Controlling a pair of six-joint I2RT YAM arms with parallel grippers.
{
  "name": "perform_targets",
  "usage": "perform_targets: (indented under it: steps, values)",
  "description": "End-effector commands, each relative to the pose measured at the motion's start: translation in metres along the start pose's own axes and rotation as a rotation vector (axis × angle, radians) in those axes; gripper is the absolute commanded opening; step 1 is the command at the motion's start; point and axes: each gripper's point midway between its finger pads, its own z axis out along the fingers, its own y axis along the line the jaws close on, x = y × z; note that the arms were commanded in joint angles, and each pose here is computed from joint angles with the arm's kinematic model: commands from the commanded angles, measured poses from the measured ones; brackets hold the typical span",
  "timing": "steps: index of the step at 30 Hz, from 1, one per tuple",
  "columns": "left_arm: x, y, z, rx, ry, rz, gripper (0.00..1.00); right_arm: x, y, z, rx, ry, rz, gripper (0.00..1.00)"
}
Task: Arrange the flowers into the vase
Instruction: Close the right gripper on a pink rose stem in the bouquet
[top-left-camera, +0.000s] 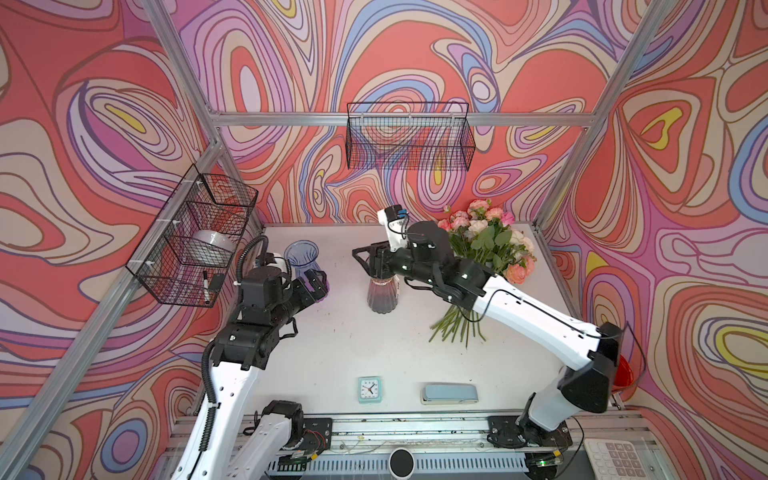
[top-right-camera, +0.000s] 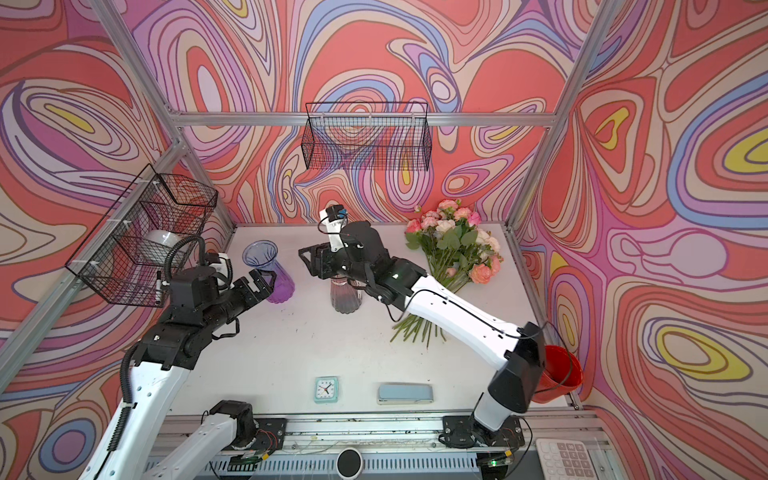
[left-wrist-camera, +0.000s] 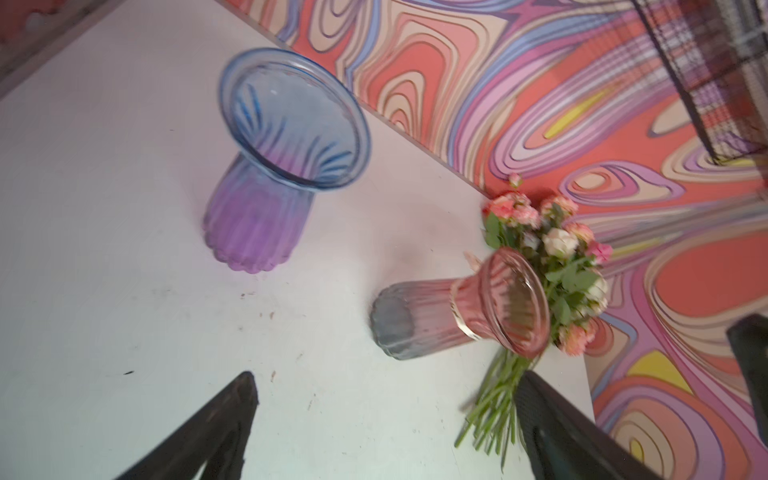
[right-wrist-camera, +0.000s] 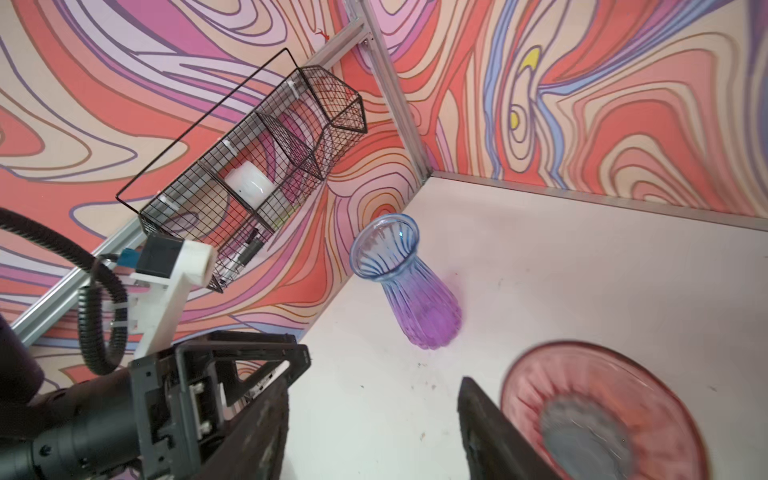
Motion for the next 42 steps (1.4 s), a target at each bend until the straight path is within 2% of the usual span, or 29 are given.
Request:
perform_targets:
  steps: [1,7,10,13,17,21,28,29,38,42]
  values:
    - [0.025,-0.012,-0.002,0.053,0.026,0.025,1.00,0.032,-0.085,-0.025,0.269,0.034,0.072,0.68]
    - [0.071,-0.024,0.011,0.135,0.125,0.051,1.00,0.076,-0.216,-0.087,0.528,0.057,0.309,0.67]
    - [0.088,-0.025,0.020,0.164,0.181,0.041,1.00,0.098,-0.274,-0.105,0.638,0.077,0.416,0.64]
    - [0.103,-0.019,0.028,0.166,0.222,0.040,1.00,0.114,-0.321,-0.113,0.730,0.099,0.474,0.58]
    - [0.117,-0.012,0.036,0.163,0.261,0.040,1.00,0.118,-0.364,-0.106,0.785,0.119,0.514,0.62]
    - [0.124,-0.007,0.041,0.153,0.276,0.040,1.00,0.123,-0.394,-0.092,0.836,0.156,0.529,0.61]
    - [0.129,-0.004,0.050,0.136,0.292,0.044,1.00,0.127,-0.428,-0.092,0.899,0.160,0.552,0.45]
    - [0.129,-0.004,0.051,0.133,0.294,0.046,1.00,0.137,-0.434,-0.090,0.911,0.185,0.557,0.43]
    - [0.132,-0.003,0.059,0.120,0.308,0.043,1.00,0.154,-0.442,-0.089,0.927,0.230,0.551,0.29]
    - [0.132,-0.002,0.061,0.113,0.310,0.044,1.00,0.156,-0.443,-0.091,0.941,0.241,0.537,0.15]
